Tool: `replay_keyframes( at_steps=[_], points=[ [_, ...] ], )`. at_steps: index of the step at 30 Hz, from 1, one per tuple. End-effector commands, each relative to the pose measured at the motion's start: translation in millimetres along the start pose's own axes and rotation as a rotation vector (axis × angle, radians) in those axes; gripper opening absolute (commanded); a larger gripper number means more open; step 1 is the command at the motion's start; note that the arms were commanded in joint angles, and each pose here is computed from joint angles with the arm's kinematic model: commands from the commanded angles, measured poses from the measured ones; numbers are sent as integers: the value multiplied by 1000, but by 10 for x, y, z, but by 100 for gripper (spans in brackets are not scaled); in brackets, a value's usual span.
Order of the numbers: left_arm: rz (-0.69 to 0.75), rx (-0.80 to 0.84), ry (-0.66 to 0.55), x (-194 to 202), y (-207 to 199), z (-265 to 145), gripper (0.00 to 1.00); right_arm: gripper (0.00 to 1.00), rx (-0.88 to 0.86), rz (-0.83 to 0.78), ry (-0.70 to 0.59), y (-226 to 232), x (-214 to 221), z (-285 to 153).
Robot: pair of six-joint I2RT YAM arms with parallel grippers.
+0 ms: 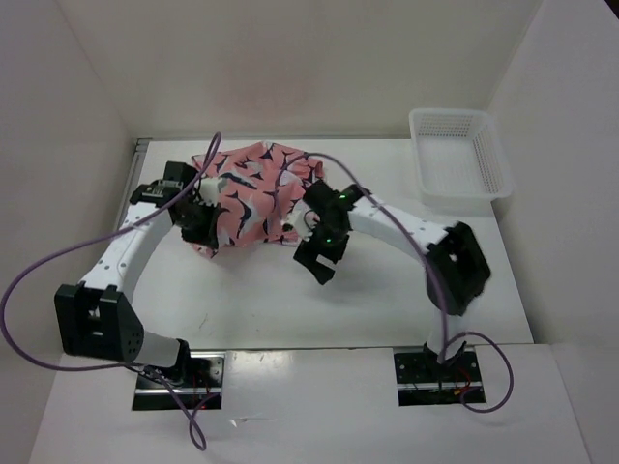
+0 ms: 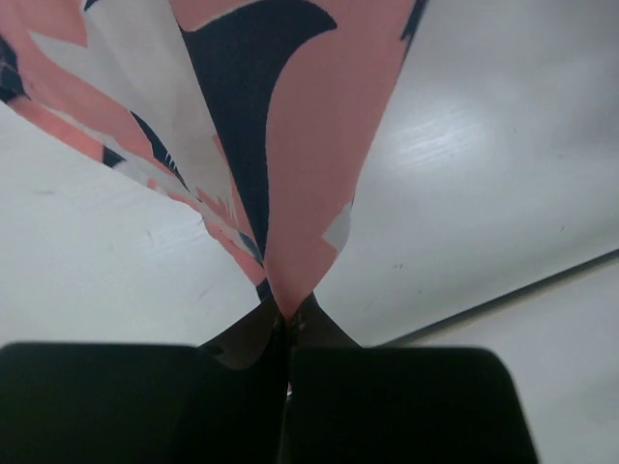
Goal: Fold and stack the shorts
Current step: Flatten the shorts out
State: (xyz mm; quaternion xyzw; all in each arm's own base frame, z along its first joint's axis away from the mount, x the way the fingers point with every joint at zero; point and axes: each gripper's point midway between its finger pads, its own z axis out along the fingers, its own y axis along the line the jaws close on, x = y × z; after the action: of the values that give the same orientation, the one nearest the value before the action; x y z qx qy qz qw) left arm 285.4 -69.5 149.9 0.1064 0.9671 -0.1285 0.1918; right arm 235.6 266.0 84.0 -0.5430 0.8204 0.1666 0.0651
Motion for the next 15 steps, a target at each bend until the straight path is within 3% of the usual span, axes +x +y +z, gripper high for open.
replay_keyframes(
  at_steps=[1, 5, 7, 9, 10, 13, 15],
  points=[
    [26, 47, -117, -2, -91, -77, 0, 98, 334, 60, -621, -493, -703, -1470],
    [-37, 49, -25, 320, 6, 67, 0, 99, 334, 290, -792, -917, -718, -1649],
    [-79, 15, 20, 508, 118, 92, 0, 88, 285, 465, -827, -1240, -527, -1588],
    [-94, -26, 37, 631, 203, 106, 0, 79, 309, 507, -846, -1505, -486, -1454],
    [-109, -62, 56, 741, 282, 124, 0, 67, 333, 527, -830, -1576, -420, -1337],
    [-134, -126, 80, 840, 432, 134, 0, 45, 376, 560, -825, -1776, -400, -1166],
    [-150, -163, 83, 885, 533, 159, 0, 43, 387, 585, -821, -1910, -397, -1002]
  ],
)
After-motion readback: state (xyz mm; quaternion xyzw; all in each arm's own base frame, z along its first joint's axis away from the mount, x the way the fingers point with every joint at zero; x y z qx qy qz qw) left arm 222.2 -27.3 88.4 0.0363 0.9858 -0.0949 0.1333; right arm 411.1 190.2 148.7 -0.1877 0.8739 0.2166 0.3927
